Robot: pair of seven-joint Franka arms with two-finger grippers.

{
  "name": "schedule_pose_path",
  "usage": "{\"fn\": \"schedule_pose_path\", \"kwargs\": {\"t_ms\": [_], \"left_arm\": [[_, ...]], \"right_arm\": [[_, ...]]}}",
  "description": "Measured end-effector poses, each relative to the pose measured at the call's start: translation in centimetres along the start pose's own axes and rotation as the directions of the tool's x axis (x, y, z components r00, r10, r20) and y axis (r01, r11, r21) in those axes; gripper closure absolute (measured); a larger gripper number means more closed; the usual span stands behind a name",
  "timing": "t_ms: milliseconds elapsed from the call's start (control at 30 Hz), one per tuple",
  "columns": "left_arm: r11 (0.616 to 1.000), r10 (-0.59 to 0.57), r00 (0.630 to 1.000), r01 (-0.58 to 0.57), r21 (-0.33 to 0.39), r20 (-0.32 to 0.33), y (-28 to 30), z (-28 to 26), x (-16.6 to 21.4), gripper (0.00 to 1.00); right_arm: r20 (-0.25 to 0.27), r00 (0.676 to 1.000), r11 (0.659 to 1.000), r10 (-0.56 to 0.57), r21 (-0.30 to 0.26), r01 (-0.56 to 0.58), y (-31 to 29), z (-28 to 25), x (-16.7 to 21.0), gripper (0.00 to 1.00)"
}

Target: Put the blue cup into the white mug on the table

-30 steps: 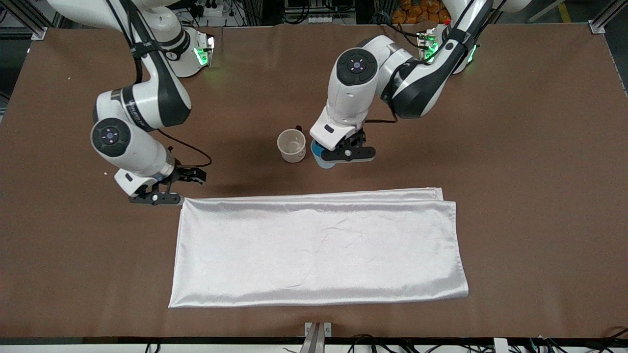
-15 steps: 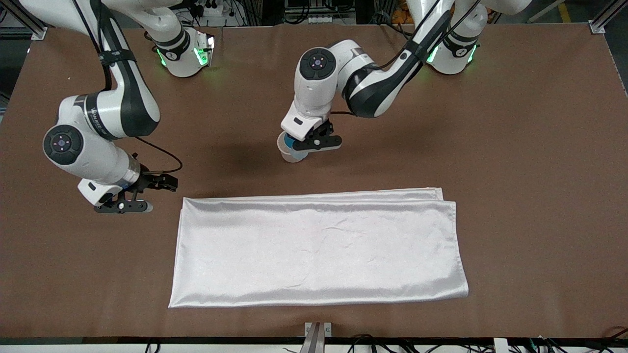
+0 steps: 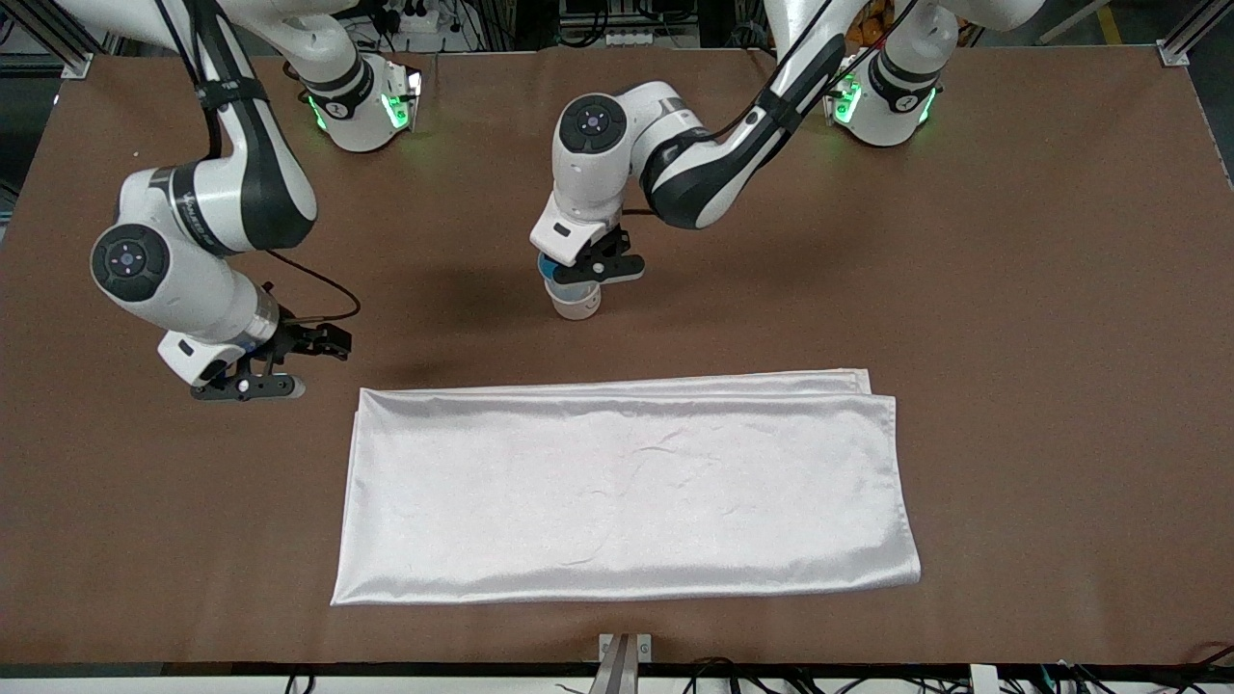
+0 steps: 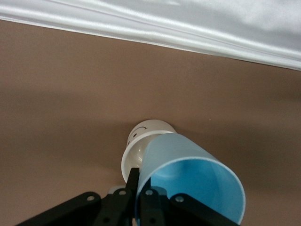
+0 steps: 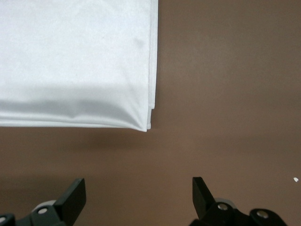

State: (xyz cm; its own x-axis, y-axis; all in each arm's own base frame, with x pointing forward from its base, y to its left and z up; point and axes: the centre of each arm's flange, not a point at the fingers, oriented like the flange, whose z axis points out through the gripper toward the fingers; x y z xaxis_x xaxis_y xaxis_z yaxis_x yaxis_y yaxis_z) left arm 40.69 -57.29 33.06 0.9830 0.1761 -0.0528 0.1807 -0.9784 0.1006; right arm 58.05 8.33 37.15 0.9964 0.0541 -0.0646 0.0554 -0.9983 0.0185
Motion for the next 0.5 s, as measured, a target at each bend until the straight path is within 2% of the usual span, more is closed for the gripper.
{"fn": "schedule_pose_path", "kwargs": {"t_ms": [267, 500], "left_arm": [[1.0, 0.009, 1.0, -0.009, 0.012, 0.009, 0.3, 1.0, -0.9, 0.96], [0.999, 0.006, 1.0, -0.006, 0.037, 0.018, 0.5, 2.9, -1.9, 0.96]], "right_arm": [[-0.038, 0.998, 0.999, -0.043, -0.005, 0.042, 0.5, -2.7, -3.6, 0.0], [-0.06, 0.997, 0.998, -0.058, -0.008, 0.057, 1.5, -4.1, -5.1, 0.0]]}}
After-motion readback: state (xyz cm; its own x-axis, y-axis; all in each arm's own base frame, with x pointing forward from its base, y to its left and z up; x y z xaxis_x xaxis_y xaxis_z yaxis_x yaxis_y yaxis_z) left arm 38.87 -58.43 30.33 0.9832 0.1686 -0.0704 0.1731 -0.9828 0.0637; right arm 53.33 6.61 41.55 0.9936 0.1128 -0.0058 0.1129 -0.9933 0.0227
